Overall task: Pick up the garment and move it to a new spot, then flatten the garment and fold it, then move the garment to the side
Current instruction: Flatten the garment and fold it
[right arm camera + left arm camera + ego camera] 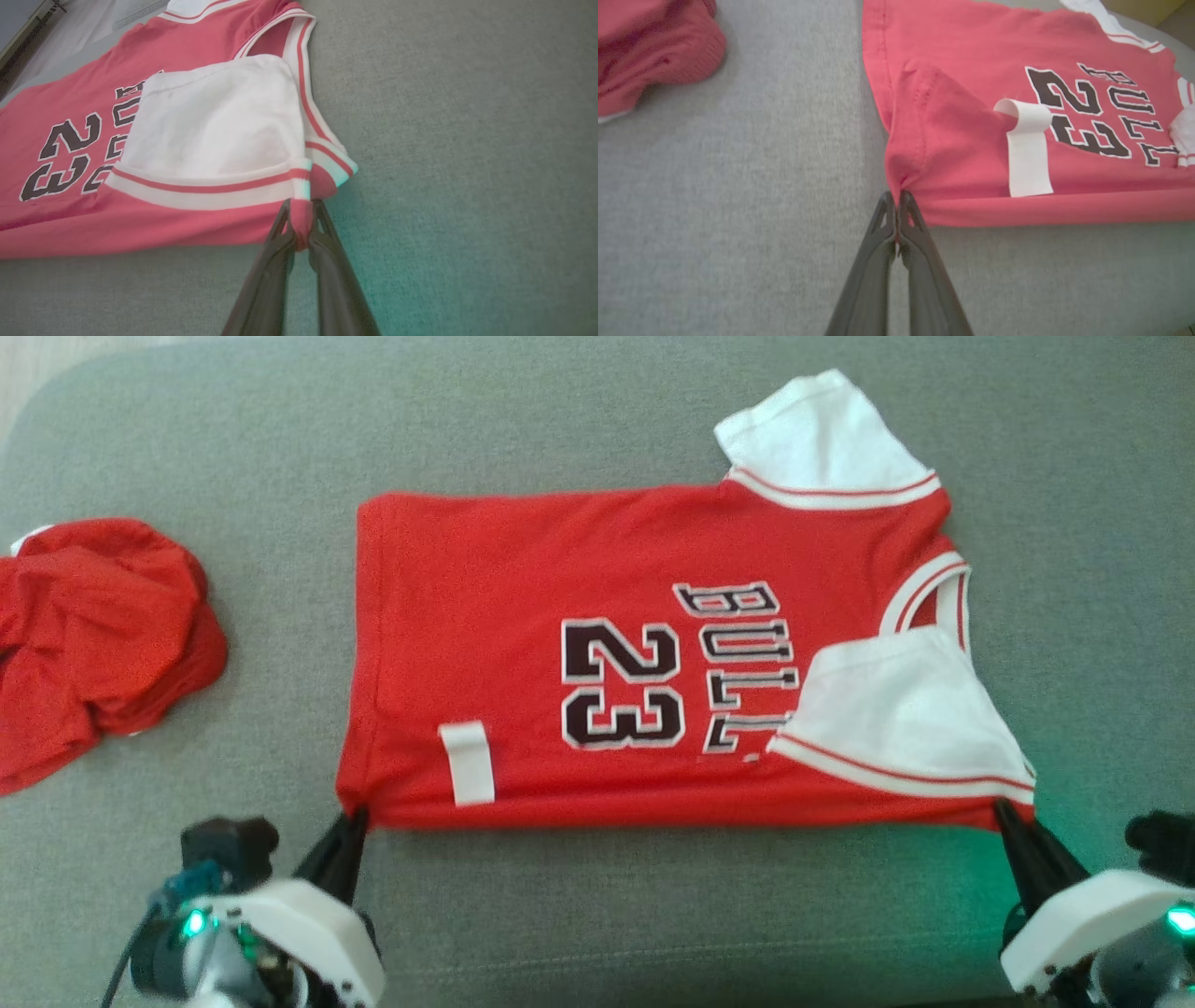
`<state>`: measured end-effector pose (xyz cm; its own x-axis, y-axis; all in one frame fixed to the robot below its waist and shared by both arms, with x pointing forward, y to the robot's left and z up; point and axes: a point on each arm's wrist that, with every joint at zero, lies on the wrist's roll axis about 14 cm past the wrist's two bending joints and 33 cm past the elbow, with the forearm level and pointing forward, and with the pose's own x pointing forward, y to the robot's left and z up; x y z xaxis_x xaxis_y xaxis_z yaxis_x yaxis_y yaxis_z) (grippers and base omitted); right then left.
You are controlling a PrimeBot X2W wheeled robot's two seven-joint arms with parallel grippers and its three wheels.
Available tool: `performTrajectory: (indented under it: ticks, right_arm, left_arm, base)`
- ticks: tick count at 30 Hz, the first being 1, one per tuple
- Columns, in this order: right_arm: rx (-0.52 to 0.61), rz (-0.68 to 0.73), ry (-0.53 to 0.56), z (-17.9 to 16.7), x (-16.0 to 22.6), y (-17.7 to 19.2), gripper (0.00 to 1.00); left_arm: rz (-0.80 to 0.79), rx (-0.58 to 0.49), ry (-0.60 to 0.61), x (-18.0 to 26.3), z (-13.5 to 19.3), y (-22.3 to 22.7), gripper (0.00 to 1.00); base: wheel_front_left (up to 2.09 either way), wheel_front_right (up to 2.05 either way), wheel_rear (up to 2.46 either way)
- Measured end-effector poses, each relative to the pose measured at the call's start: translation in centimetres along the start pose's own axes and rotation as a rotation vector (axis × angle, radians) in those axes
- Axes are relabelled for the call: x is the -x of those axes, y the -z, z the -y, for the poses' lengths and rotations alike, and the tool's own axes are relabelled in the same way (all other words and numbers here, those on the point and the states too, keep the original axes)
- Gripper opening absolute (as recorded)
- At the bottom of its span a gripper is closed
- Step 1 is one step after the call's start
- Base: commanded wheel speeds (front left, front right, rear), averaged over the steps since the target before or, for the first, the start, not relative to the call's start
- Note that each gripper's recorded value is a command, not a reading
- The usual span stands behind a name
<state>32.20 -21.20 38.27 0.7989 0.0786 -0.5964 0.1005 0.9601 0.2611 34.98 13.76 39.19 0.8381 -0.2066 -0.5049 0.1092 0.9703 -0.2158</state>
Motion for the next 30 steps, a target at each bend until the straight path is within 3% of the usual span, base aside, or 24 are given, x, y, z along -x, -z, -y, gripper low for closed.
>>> performTrajectory:
  ticks: [1,2,3,4,5,9,19,22,30]
  right_arm:
    - [-0.003,-0.002,0.001,0.0,0.2,0.1,0.0]
    - [-0.006,-0.002,0.004,0.1,0.4,0.2,0.26]
    - [-0.008,0.0,0.007,0.2,0.6,0.2,0.78]
    - [-0.009,0.008,0.008,0.2,0.6,0.0,1.0]
    - [-0.008,0.017,0.008,0.2,0.7,-0.3,1.0]
    - [0.048,0.108,0.011,-0.1,1.3,-2.4,1.0]
    - [0.194,0.515,-0.064,-3.9,4.8,-11.8,1.0]
    - [0.207,0.565,-0.086,-4.8,5.3,-13.3,1.0]
    - [0.206,0.557,-0.085,-4.8,4.9,-13.4,1.0]
  left_arm:
    - [-0.017,0.004,-0.003,0.3,0.0,0.5,0.0]
    - [-0.035,0.011,-0.003,0.6,0.0,0.9,0.0]
    - [-0.043,0.017,-0.002,0.8,0.1,1.2,0.18]
    - [-0.05,0.024,-0.002,0.9,0.1,1.3,0.66]
    - [-0.06,0.03,-0.003,1.0,0.1,1.5,1.0]
    - [-0.012,0.044,-0.043,1.2,-0.5,0.8,1.0]
    - [0.405,-0.085,-0.102,3.1,0.0,-8.1,1.0]
    - [0.494,-0.109,-0.093,3.4,0.7,-10.6,1.0]
    - [0.513,-0.113,-0.079,2.8,1.2,-11.5,1.0]
  base:
    - [0.0,0.0,0.0]
    - [0.0,0.0,0.0]
    - [0.0,0.0,0.0]
    - [0.0,0.0,0.0]
    - [0.0,0.0,0.0]
    - [0.0,0.0,0.0]
    - [0.0,0.0,0.0]
    - [0.0,0.0,0.0]
    - [0.0,0.0,0.0]
